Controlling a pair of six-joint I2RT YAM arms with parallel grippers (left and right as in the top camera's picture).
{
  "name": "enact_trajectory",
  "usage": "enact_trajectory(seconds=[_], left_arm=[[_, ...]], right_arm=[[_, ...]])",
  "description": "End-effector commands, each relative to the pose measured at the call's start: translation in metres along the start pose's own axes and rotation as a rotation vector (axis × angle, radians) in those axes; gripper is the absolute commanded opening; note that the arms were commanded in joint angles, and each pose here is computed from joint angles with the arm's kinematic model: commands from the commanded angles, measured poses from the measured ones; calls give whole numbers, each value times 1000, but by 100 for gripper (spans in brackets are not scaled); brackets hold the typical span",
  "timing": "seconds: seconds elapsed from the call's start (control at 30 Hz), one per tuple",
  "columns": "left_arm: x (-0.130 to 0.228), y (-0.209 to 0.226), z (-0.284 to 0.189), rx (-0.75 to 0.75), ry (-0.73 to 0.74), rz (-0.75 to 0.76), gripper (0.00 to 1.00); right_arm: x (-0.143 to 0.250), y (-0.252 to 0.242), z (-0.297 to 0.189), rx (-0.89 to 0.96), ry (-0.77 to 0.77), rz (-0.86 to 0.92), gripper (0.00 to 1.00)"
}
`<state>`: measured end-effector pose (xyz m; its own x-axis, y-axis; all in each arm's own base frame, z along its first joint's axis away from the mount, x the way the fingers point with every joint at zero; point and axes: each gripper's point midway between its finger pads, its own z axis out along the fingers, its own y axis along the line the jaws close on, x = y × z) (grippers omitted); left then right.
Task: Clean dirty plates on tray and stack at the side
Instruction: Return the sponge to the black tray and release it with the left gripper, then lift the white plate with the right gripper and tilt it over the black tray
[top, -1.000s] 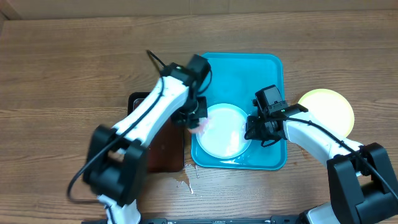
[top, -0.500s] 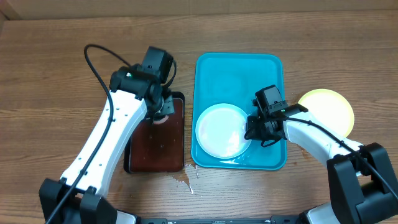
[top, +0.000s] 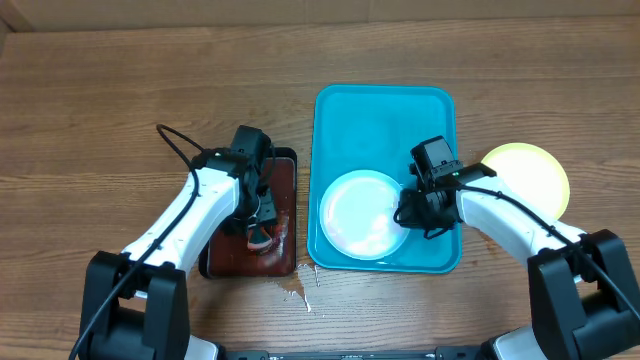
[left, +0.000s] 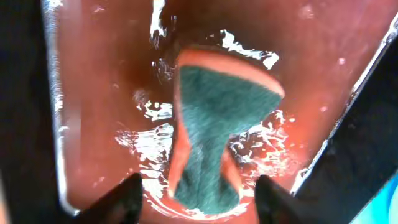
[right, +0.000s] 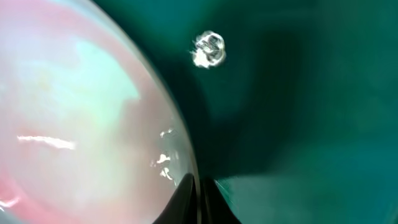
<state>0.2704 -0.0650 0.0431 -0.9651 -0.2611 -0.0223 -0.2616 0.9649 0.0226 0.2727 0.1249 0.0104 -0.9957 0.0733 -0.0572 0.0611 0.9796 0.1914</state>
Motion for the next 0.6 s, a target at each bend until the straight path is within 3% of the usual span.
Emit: enact_trajectory(seconds=[0.0,0.17,0.33,0.57], left_arm=[[-24,4,-43,70,-95,-57,63],[-46,27,-98,121,-189,-144,77],[-64,58,-156,165,-298,-254,99],[-77,89,-211,250,-407,-356,100]], right_arm=[[-26,2,-40,53,-101,-15,4],[-45,35,-93,54,-168,-195,4],[-64,78,-140,92,-313,-326,4],[-65,150,-163,113,-532,-482,4]])
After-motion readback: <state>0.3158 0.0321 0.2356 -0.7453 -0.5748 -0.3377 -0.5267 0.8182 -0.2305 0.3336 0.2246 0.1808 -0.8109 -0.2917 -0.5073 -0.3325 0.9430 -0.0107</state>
